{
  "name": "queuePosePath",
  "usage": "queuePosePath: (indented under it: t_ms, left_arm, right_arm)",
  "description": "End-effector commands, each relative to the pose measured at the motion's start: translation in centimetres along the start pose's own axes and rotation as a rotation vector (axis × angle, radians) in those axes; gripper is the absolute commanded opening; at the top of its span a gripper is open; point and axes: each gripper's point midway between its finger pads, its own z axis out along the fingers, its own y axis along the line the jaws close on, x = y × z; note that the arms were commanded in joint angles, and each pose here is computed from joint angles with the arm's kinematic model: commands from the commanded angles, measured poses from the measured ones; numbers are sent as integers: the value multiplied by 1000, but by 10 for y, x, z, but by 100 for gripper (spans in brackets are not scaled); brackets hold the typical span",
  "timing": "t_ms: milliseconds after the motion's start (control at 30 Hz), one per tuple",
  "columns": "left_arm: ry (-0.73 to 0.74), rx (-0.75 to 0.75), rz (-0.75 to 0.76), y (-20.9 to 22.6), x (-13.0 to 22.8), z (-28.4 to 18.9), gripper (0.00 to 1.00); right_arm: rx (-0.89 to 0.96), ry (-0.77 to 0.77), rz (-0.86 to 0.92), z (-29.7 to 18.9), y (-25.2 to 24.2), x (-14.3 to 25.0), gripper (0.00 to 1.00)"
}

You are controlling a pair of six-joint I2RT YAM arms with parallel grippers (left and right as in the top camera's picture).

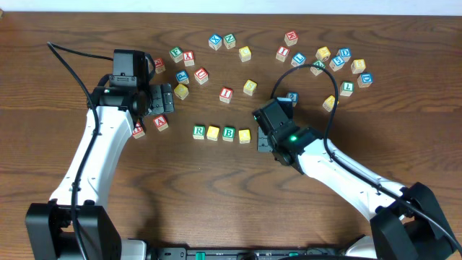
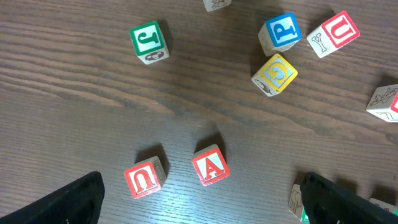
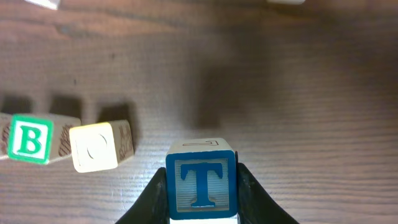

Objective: Spell out ROBOT
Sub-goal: 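Carry the blue T block toward the right of the yellow O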

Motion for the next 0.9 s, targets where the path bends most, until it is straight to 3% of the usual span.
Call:
queuePosePath:
  t_ms: [0, 500, 867]
  left_arm:
    - [13, 3, 11, 1, 4, 2, 99]
    - [13, 3, 11, 1, 4, 2, 99]
    - [13, 3, 11, 1, 4, 2, 99]
  right_arm:
    - [-28, 10, 11, -1, 5, 7, 13]
    - [-78, -9, -23, 3, 17, 2, 15]
    - [-47, 55, -40, 32, 15, 19, 13]
